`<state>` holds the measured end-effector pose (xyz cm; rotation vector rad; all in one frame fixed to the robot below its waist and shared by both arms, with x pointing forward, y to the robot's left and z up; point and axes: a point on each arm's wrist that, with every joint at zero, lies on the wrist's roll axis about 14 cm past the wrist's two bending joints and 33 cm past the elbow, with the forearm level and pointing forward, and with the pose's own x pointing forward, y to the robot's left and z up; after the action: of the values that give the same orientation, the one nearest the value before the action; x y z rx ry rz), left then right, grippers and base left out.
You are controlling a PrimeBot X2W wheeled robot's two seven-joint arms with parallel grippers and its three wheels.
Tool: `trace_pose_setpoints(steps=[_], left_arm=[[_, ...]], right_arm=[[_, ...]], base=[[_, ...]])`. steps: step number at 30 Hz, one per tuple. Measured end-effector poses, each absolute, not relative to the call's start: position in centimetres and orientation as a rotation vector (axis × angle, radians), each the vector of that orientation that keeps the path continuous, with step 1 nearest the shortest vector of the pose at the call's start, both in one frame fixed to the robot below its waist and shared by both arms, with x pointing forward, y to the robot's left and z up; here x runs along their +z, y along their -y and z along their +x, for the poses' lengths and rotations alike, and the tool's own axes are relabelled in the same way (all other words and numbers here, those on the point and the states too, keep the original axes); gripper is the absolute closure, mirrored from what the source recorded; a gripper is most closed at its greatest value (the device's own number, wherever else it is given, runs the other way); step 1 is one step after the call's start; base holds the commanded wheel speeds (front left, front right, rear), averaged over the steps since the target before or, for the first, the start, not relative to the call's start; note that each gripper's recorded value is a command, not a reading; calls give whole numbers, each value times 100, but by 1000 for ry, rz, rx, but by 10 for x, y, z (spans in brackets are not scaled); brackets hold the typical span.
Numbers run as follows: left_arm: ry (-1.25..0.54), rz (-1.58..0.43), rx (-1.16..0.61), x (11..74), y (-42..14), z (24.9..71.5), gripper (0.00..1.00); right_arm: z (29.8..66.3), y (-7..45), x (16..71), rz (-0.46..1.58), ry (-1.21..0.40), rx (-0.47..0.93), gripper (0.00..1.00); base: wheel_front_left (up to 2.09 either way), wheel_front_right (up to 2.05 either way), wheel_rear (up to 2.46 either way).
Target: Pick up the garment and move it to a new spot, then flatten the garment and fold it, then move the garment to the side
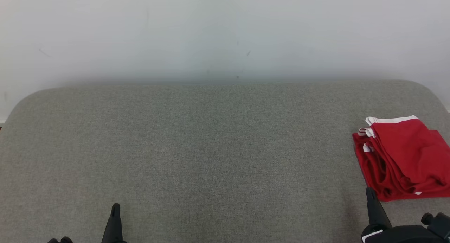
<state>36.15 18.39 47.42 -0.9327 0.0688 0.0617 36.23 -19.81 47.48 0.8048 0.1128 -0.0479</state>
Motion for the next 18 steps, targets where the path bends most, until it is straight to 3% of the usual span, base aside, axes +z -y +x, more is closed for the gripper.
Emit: trace_pose_setpoints(steps=[18], left_arm=[[-74,-1100,42,480,-180,369,100]], right_arm=[[361,207,480,1014,-78,-72,100]], base=[[0,0,0]])
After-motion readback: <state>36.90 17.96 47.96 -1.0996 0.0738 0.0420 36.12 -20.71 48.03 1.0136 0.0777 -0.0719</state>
